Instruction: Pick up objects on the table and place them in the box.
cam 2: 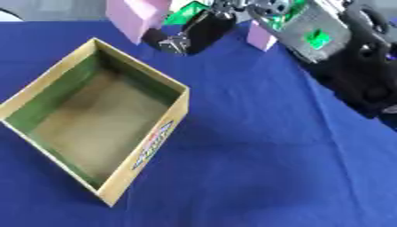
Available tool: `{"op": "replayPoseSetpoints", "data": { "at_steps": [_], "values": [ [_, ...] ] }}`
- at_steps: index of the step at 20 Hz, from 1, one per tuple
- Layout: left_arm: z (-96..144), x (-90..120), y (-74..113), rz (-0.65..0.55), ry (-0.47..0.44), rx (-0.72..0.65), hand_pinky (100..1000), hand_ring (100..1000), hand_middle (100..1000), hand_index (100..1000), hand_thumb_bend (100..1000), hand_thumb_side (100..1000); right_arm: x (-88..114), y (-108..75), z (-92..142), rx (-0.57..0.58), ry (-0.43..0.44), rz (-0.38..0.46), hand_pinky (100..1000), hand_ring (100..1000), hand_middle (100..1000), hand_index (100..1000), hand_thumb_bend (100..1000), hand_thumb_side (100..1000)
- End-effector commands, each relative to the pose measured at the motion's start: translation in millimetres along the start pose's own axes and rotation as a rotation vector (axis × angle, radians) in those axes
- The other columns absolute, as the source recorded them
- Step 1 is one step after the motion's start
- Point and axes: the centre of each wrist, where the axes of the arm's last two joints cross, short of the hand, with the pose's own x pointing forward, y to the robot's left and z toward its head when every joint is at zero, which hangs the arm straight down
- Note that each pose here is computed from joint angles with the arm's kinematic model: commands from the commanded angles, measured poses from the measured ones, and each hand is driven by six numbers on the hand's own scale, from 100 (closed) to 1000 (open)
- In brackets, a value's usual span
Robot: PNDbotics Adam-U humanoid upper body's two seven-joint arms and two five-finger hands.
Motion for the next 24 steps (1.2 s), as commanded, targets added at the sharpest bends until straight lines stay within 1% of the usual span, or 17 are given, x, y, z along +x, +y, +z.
{"op": "replayPoseSetpoints", "data": {
  "at_steps": [1,8,12,15,20,24],
  "values": [
    [-5,3,-1.6,0.003,-0.018,-0.008,810,775,706,901,687,832,11,-5.7,-12,0.02,-0.045,0.016,600,635,647,810,100,231],
    [-8,2,-6.2,0.02,-0.019,-0.001,810,775,710,901,693,828,36,-4.2,-45,0.095,-0.174,-0.007,603,640,649,807,100,251],
    [-7,0,-6.8,0.021,-0.015,-0.002,810,775,709,901,691,828,49,-1.0,-59,0.115,-0.21,-0.001,612,648,655,810,100,246],
    [-6,-1,-6.2,0.018,-0.009,-0.002,811,775,708,901,690,830,58,2.2,-69,0.126,-0.236,0.018,619,660,664,813,100,242],
    [-5,-3,-5.1,0.011,-0.002,-0.004,811,774,706,900,688,832,59,17.5,-81,0.198,-0.243,0.04,621,670,669,814,100,254],
    [-3,-4,-4.7,0.009,0.005,-0.003,811,774,705,900,685,833,59,25.1,-88,0.221,-0.247,0.042,625,676,673,815,100,254]
  ]
}}
